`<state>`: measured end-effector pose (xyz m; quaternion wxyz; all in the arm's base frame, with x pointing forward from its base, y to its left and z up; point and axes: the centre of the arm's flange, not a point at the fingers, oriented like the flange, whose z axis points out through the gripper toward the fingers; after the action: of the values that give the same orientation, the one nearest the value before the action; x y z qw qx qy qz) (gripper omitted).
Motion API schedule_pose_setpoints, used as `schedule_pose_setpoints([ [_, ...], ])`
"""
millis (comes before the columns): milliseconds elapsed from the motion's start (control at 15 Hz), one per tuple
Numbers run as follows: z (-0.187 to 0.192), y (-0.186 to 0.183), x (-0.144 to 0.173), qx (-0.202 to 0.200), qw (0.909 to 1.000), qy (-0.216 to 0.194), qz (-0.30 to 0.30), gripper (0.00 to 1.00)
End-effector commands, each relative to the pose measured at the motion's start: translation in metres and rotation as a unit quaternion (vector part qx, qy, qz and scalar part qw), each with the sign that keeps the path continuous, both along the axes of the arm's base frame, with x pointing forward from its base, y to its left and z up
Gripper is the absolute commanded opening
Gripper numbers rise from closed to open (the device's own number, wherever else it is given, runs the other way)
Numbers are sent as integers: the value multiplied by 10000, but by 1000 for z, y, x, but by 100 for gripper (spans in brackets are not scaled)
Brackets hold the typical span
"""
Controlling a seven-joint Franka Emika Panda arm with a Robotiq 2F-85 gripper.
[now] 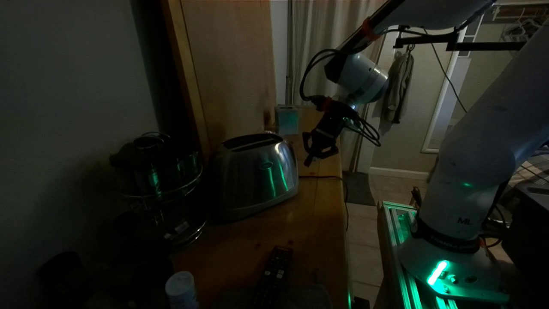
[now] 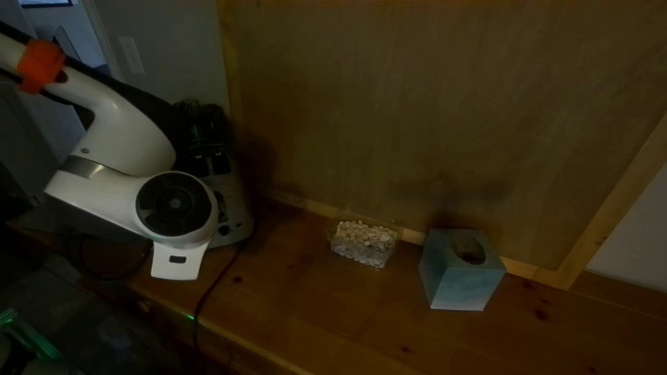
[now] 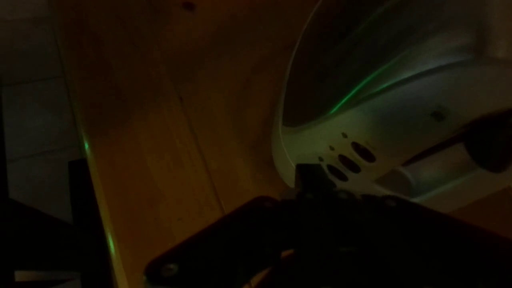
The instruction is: Press a button on the toaster.
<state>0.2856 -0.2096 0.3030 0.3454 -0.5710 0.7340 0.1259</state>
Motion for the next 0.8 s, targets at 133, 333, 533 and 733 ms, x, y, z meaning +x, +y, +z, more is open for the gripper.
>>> schedule_pose_setpoints([
  [133, -9, 6, 3, 99, 9998, -21, -165, 0],
  [333, -9, 7, 7, 175, 9995, -119, -242, 0],
  [533, -8, 7, 10, 196, 9991, -197, -312, 0],
  [733, -7, 6, 12, 177, 9990, -224, -355, 0],
])
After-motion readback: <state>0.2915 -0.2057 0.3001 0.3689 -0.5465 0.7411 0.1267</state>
